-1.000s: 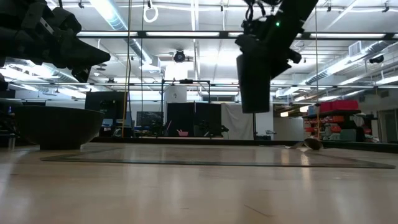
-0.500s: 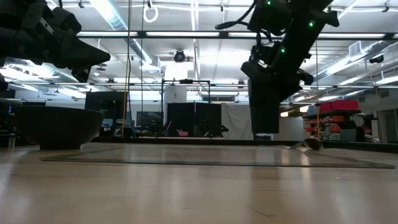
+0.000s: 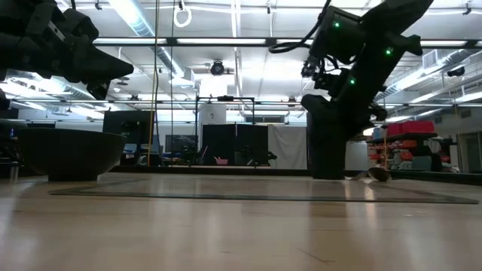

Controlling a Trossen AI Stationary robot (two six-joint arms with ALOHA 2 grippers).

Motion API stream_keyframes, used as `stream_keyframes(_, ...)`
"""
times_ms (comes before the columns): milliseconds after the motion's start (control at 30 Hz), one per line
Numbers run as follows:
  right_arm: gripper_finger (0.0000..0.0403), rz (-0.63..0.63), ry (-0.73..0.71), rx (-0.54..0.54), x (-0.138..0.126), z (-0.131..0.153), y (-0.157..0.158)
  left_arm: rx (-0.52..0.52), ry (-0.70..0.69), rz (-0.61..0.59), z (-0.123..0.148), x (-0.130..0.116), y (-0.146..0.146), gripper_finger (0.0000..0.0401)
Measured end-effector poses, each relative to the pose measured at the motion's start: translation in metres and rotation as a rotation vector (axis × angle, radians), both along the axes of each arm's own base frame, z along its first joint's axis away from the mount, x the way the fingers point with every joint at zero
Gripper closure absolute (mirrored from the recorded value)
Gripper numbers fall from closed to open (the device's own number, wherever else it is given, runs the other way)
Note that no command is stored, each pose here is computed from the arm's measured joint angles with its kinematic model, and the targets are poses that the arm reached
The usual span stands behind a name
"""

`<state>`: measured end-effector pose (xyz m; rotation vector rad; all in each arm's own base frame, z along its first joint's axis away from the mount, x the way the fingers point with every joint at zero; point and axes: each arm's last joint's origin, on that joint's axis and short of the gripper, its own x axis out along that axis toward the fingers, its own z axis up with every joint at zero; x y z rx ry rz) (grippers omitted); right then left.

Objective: Pick & Place Utensil
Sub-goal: Put the black cup on the transparent mat

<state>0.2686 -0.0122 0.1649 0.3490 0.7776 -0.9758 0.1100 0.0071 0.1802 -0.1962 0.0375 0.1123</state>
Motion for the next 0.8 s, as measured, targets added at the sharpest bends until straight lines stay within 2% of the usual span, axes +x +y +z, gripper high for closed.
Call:
stream_keyframes(267,0.0082,0.024,0.01,0.006,-0.0021,-0.0046,0.0005,0.0,0.0,0.0,0.0001,0.0,0.0,0.0383)
stream_keyframes(467,0.0034,0.008,-0.003,0.015,-0.0029,-0.0058,0.0002,0.0,0.0,0.0,0.0,0.0,0.0,0.0383)
stream_keyframes(567,0.001,0.028,0.005,0.062,-0.0032,-0.0077,0.0013,0.0,0.0,-0.001,0.0,0.0,-0.0001,0.0383)
stream_keyframes(800,0.0016,0.033,0.025,0.125,-0.0057,-0.0087,0.003,0.0,0.0,0.0,0.0,0.0,0.0,0.0383)
